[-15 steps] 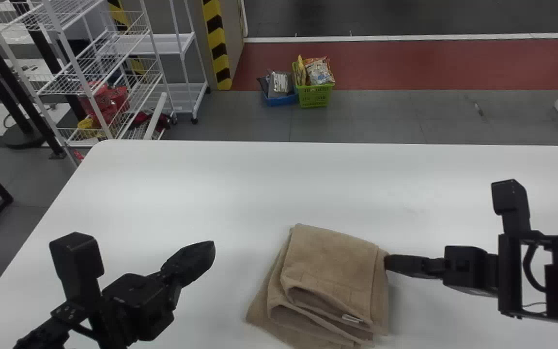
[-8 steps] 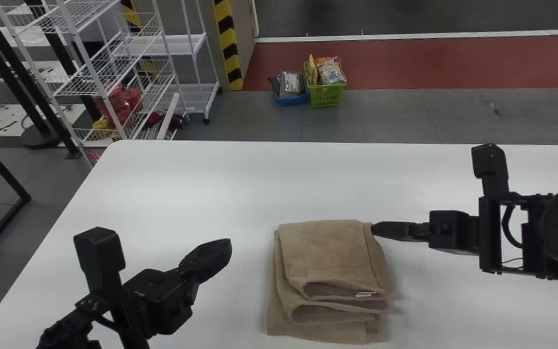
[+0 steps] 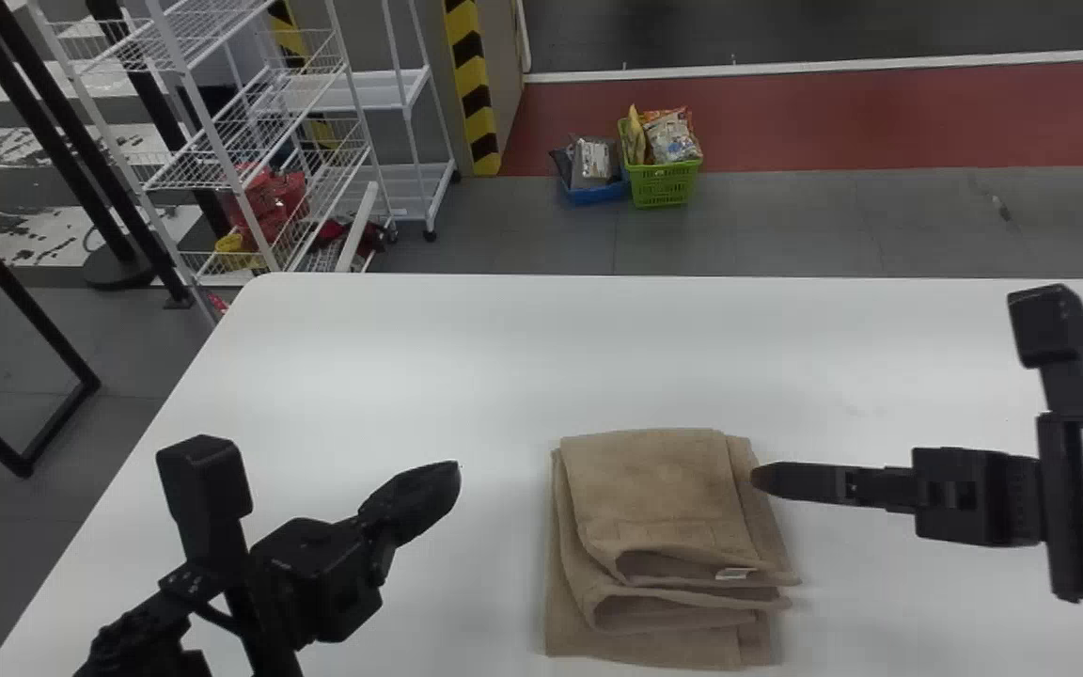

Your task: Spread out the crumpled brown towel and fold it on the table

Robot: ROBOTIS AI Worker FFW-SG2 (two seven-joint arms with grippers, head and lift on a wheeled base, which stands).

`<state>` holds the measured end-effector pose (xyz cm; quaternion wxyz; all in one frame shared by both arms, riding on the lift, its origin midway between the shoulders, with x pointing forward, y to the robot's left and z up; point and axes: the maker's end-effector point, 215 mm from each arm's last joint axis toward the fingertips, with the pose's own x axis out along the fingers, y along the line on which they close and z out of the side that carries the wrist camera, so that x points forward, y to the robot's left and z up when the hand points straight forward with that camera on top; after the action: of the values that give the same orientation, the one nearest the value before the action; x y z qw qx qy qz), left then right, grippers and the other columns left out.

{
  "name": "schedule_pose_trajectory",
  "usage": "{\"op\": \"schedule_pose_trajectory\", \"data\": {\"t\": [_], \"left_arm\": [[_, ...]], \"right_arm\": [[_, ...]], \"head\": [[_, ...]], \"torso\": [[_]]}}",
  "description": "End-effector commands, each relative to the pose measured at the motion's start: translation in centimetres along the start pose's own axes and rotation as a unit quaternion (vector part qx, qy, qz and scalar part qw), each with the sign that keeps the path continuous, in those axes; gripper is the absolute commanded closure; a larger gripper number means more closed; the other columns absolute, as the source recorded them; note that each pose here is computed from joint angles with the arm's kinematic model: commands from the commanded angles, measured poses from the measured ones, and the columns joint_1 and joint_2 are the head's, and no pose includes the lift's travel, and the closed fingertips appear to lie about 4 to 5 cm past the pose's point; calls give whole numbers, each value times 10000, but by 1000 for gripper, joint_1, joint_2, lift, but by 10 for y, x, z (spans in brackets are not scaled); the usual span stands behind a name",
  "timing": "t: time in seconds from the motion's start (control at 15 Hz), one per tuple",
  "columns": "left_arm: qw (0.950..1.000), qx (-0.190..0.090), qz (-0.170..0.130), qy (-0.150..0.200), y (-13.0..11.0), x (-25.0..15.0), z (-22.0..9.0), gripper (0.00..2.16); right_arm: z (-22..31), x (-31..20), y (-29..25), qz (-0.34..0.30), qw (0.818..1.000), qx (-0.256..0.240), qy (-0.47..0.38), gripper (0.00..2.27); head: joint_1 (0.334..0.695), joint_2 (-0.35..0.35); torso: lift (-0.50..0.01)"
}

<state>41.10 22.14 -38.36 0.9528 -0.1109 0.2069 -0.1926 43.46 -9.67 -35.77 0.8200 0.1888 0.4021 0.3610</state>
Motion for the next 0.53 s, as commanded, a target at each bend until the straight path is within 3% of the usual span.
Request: {"op": "schedule_pose_trajectory", "data": {"t": [0.0, 0.33, 0.4, 0.47], "left_arm": [[10000, -39, 9, 31, 1, -3, -2, 2138], [9980, -413, 190, 439, 15, -19, -17, 2138], [9977, -450, 228, 462, 17, -21, -18, 2138], [9975, -469, 259, 456, 19, -22, -17, 2138]], "right_arm": [[5, -16, 15, -353, 9976, -597, -69, 124], [13, -4, 57, -519, 9780, -2011, 191, 130], [16, -1, 71, -242, 9754, -2176, 267, 130], [20, 1, 67, -403, 9722, -2284, 322, 130]], "head": [[695, 165], [695, 214], [695, 227], [695, 241]], "torso": [[-127], [-127], [-127], [-127]]}}
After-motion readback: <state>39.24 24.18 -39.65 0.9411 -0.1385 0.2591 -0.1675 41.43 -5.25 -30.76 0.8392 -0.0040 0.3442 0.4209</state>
